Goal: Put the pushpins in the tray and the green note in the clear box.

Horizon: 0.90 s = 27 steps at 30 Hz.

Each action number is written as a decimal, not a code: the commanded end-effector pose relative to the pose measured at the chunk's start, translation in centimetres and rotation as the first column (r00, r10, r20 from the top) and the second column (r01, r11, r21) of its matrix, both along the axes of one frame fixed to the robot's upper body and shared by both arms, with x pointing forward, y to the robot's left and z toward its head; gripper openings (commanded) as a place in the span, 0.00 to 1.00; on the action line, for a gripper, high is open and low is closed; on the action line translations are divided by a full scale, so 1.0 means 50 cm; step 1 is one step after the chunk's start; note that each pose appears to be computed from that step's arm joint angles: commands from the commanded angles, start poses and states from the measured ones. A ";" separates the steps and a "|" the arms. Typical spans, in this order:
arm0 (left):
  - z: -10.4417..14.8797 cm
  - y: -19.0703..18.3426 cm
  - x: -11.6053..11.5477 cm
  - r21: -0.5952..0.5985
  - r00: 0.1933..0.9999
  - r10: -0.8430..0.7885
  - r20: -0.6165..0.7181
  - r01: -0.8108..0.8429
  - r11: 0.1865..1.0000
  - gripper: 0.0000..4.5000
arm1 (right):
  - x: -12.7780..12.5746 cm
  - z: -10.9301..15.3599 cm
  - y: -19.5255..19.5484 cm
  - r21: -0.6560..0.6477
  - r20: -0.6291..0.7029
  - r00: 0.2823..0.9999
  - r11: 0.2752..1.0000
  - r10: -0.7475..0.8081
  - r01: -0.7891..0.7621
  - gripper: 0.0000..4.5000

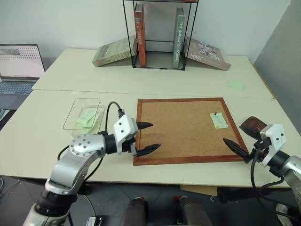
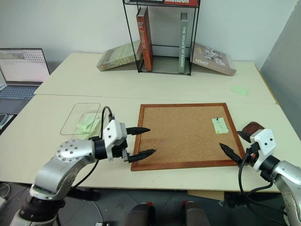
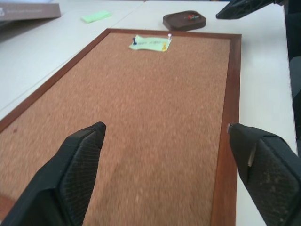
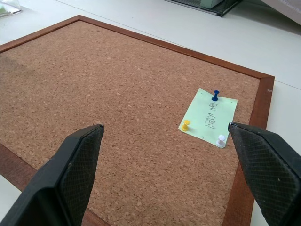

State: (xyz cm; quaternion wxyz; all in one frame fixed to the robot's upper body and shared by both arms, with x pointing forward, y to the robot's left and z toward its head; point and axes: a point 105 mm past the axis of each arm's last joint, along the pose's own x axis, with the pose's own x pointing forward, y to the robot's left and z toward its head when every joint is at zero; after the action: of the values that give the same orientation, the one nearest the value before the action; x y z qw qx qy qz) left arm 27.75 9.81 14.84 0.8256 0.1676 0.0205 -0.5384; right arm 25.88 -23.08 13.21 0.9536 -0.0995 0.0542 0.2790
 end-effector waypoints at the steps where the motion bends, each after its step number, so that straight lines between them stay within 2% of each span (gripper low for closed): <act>1: 0.012 -0.038 0.020 -0.001 0.999 -0.023 0.041 0.023 1.000 0.75 | -0.009 0.013 0.024 0.018 0.019 0.999 0.999 0.033 -0.033 1.00; 7: 0.006 -0.097 0.049 -0.006 0.998 -0.055 0.038 0.055 0.998 0.51 | -0.002 0.017 0.034 0.047 0.034 0.999 0.999 0.025 -0.026 1.00; 13: -0.026 -0.143 0.087 0.007 0.998 -0.060 0.028 0.060 0.998 0.29 | 0.007 0.021 0.043 0.053 0.052 0.999 0.998 0.015 -0.018 1.00; 19: -0.065 -0.192 0.123 0.015 0.997 -0.079 -0.014 0.079 0.997 0.03 | 0.024 0.013 0.048 -0.050 0.090 0.996 0.999 0.021 -0.016 1.00; 20: -0.071 -0.197 0.126 0.020 0.996 -0.084 -0.015 0.085 0.996 0.00 | 0.027 0.012 0.049 -0.061 0.096 0.995 0.998 0.022 -0.017 1.00; 27: -0.140 -0.214 0.132 0.088 0.988 -0.125 -0.086 0.132 0.987 0.00 | 0.082 -0.004 0.031 -0.131 0.069 0.996 0.990 -0.051 0.060 1.00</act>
State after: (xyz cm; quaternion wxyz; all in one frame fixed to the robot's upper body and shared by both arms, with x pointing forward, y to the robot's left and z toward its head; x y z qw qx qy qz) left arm 34.47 -0.34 7.80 0.7922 0.1726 0.0739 -0.5807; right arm 29.15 -20.84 12.85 0.9517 -0.1471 0.0376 0.2669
